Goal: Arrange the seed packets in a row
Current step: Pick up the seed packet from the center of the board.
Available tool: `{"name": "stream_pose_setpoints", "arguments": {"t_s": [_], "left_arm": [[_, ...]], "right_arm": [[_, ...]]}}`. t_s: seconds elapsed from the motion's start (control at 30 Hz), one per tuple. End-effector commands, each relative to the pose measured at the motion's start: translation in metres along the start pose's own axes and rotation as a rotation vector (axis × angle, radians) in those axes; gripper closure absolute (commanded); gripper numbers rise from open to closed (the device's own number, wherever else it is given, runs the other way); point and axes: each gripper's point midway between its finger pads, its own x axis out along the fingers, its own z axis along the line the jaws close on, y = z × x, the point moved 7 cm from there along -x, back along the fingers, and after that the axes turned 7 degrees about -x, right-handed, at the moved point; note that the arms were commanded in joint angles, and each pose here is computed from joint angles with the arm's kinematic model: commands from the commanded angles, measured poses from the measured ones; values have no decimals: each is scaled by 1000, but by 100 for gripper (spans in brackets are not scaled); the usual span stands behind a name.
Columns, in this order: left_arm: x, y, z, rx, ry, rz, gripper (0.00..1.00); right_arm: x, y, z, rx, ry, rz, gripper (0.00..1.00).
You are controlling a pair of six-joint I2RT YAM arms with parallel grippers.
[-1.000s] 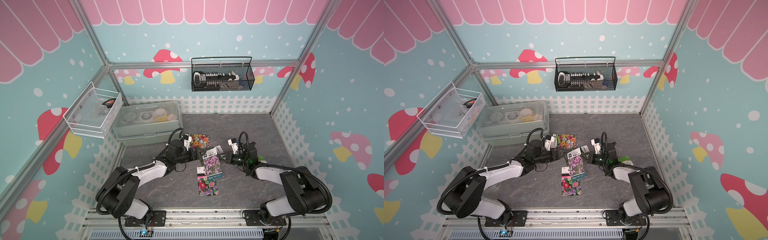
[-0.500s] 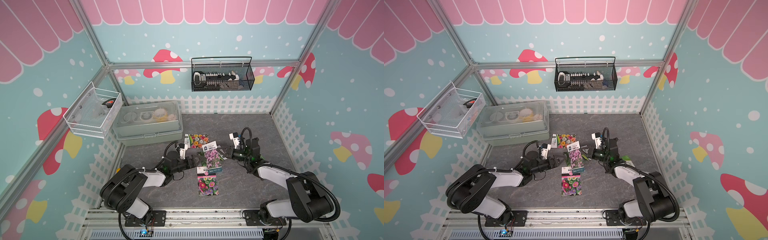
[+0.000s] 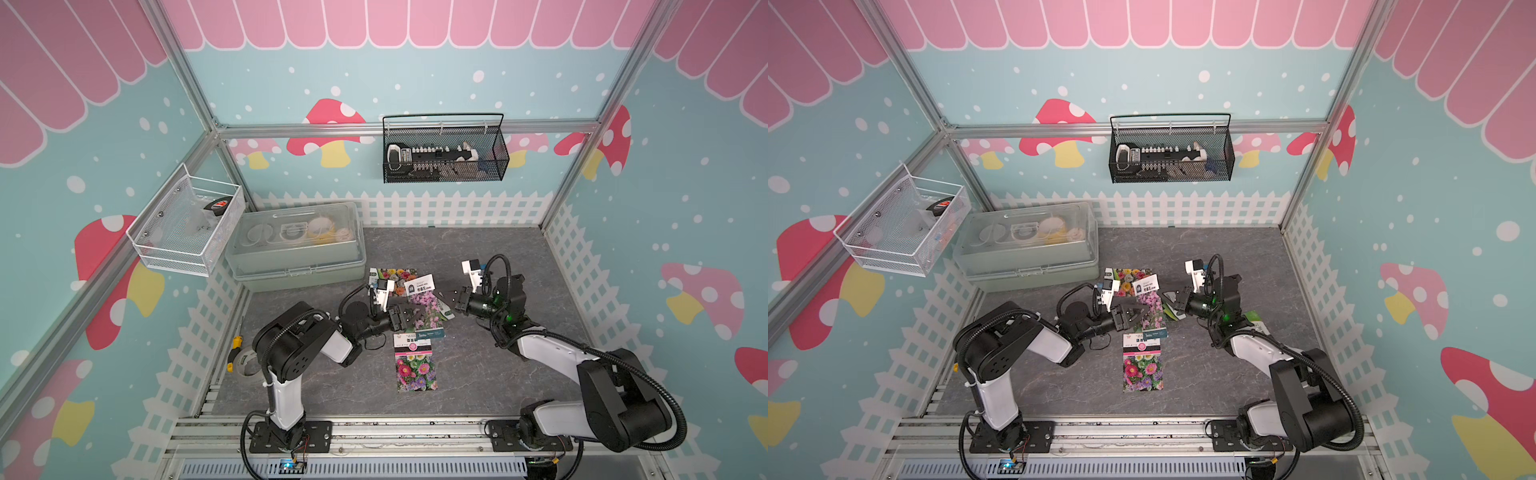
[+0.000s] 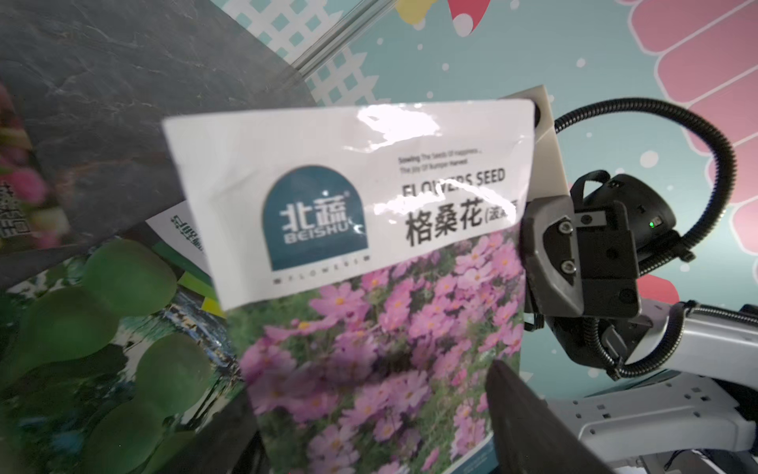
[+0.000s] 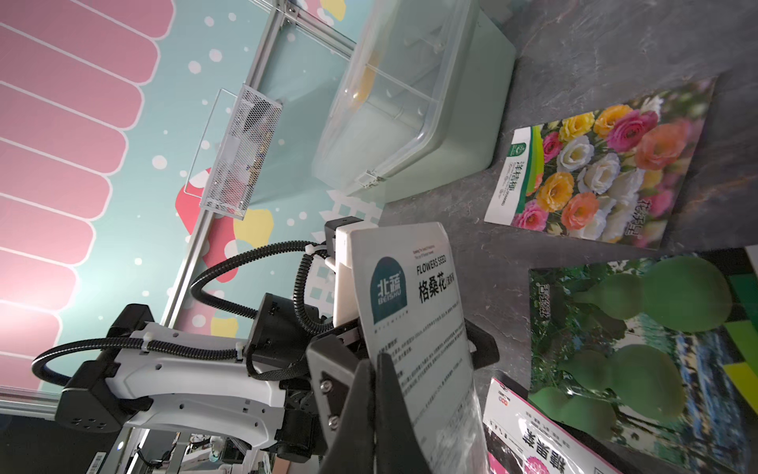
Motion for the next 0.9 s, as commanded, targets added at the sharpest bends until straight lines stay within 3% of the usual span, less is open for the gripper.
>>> {"name": "stream_pose_setpoints", "arguments": {"t_s": [0.0,0.03,0.1,0.2,0.5,0.53,0.57,0.6,0.67,0.73,0.87], "left_arm": [[0,-11,-24,24,97,-22,51],[-1,-11,-26,14,98,-27,64],[-4,-12,-28,1,97,-39,80],[-8,-15,-32,-19,91,-53,82],[-19,-18,-50,-28,-8,2,100],[-21,-17,-50,-33,-42,17,100],[-24,-16,-52,-31,-69,30,100],[-26,-16,-54,-26,-85,41,100],[-31,-14,-57,-27,-132,64,100],[-37,-13,-63,-46,-160,72,100],[-50,-9,-73,-141,-212,91,100]], "right_arm": [[-2,-7,16,-17,-49,-19,100],[-2,-7,16,-20,-46,-18,100],[-2,-6,14,-19,-42,-14,100],[-1,-5,11,-12,-34,-12,100],[5,0,0,13,-24,24,98],[6,1,-1,15,-27,31,82],[6,1,-1,4,-27,34,61],[7,1,-3,-6,-21,31,51],[8,0,-6,-2,-4,29,22],[9,0,-8,4,6,28,14],[7,-5,-15,12,26,13,11]]}}
